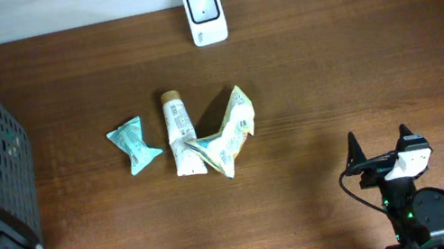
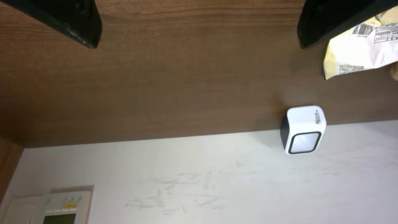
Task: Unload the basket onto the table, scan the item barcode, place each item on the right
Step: 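Pick the small green box from basket with left gripper, place right of bag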
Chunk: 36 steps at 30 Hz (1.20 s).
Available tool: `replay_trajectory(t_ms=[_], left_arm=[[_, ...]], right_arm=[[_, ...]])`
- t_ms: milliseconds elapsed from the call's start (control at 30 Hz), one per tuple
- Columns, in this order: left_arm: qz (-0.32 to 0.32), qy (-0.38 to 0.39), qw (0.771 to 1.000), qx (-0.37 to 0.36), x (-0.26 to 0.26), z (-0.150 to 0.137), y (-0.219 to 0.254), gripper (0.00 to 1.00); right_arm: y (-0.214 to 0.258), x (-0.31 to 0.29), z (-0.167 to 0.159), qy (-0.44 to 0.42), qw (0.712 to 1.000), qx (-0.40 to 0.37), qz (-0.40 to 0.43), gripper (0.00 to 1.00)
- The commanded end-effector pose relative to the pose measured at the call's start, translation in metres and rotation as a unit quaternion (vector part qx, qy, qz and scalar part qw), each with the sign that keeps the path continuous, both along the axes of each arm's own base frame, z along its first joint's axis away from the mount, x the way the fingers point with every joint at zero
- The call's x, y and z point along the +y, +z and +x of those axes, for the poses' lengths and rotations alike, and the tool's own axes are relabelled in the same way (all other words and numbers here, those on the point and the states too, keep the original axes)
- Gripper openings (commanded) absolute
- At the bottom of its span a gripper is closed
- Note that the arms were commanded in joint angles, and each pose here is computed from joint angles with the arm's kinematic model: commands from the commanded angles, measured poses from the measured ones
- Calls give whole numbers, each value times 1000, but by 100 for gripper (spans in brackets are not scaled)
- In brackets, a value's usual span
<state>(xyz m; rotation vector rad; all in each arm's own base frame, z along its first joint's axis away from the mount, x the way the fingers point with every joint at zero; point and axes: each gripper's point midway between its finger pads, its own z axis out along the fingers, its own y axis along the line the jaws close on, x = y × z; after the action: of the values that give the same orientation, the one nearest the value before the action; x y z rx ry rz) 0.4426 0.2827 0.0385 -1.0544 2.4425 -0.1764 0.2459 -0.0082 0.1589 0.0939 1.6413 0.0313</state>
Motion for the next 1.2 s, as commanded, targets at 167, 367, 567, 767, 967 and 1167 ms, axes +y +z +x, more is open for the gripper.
replay_trajectory(t_ms=[167,367,567,767,967,1167], left_arm=[[-15,-17,1000,13,-8,3,-3,0],[135,-25,977,-166,-14,-8,249,0],[121,-126,970,-167,-149,-71,318,0],[46,-396,912,-102,-360,-29,187,0],[6,-561,820,-113,-570,-33,95,0],[-2,-616,782,-92,-626,-69,63,24]], right_arm=[[-3,-1,0,-1,1000,3,2,99],[-3,-1,0,-1,1000,3,2,99],[-3,-1,0,-1,1000,3,2,99],[-3,-1,0,-1,1000,3,2,99],[-3,-1,0,-1,1000,3,2,99],[-3,-1,0,-1,1000,3,2,99]])
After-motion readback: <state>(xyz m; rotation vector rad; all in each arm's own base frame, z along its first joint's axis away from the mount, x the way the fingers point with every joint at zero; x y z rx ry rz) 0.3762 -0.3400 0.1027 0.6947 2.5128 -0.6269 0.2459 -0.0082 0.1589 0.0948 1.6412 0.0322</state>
